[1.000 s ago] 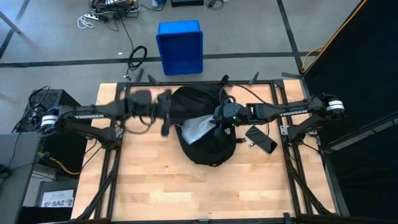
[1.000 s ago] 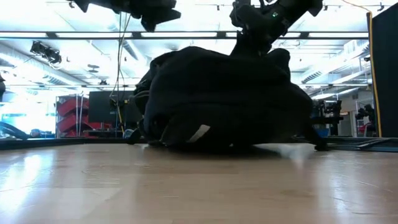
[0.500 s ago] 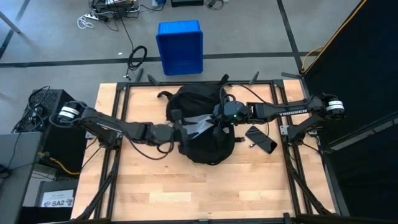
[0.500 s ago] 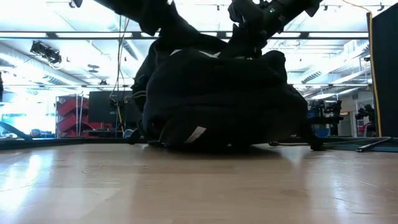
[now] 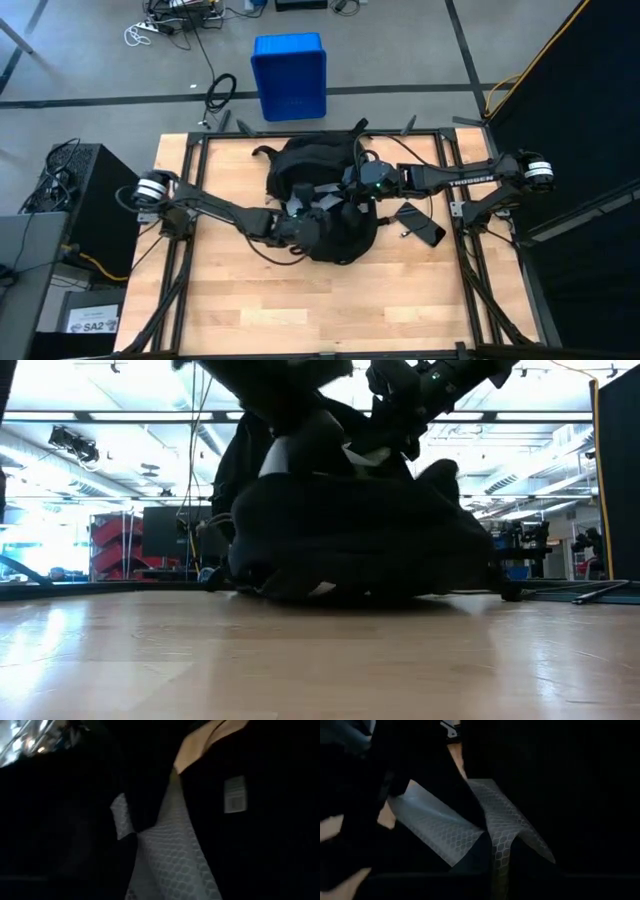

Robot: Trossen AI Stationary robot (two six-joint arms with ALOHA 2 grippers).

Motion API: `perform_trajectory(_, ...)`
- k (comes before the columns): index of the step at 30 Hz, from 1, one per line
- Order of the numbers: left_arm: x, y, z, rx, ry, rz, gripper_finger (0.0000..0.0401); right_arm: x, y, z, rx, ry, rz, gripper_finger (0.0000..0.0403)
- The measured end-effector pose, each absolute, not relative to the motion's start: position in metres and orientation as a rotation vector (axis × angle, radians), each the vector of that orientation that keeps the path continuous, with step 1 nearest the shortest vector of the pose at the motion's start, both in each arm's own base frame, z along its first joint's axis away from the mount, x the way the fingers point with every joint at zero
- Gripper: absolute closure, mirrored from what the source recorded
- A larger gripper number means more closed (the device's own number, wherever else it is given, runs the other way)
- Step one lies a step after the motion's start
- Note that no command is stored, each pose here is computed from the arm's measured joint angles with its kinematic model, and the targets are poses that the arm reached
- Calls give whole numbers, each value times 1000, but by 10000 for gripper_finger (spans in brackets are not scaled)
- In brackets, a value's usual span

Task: Unpack backpack
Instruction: Remove the yellow zip bag from the backpack

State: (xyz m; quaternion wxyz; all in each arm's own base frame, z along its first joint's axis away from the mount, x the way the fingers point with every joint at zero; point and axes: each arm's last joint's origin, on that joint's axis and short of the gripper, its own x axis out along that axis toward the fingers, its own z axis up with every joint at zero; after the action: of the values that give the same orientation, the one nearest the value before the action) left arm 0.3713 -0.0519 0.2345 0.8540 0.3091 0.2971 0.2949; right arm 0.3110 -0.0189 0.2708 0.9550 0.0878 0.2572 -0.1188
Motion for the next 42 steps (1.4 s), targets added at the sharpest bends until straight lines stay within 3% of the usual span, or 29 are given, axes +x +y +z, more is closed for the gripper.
perform_trajectory(3, 378, -47, 232, 679, 647, 665, 135, 311, -15, 271, 179, 519, -238, 401)
perform_trajectory(7, 379, -44, 229, 694, 666, 667, 186, 311, -10, 270, 172, 539, -220, 394)
perform_trajectory(9, 378, -44, 230, 695, 669, 672, 233, 310, -8, 268, 173, 558, -207, 386)
perform_trajectory(13, 376, -43, 230, 713, 689, 691, 365, 308, -5, 265, 181, 588, -172, 364)
perform_trajectory(15, 377, -42, 232, 720, 702, 698, 388, 307, -3, 265, 184, 592, -154, 355)
perform_trajectory(21, 373, -42, 235, 749, 758, 723, 400, 304, 15, 276, 257, 609, -39, 332)
perform_trajectory(27, 370, -46, 240, 759, 749, 726, 401, 295, 38, 284, 110, 600, -3, 320)
perform_trajectory(36, 345, -63, 287, 702, 616, 695, 401, 300, 43, 248, -35, 749, -203, 322)
perform_trajectory(42, 316, -74, 329, 690, 511, 655, 401, 322, 10, 208, 38, 845, -371, 313)
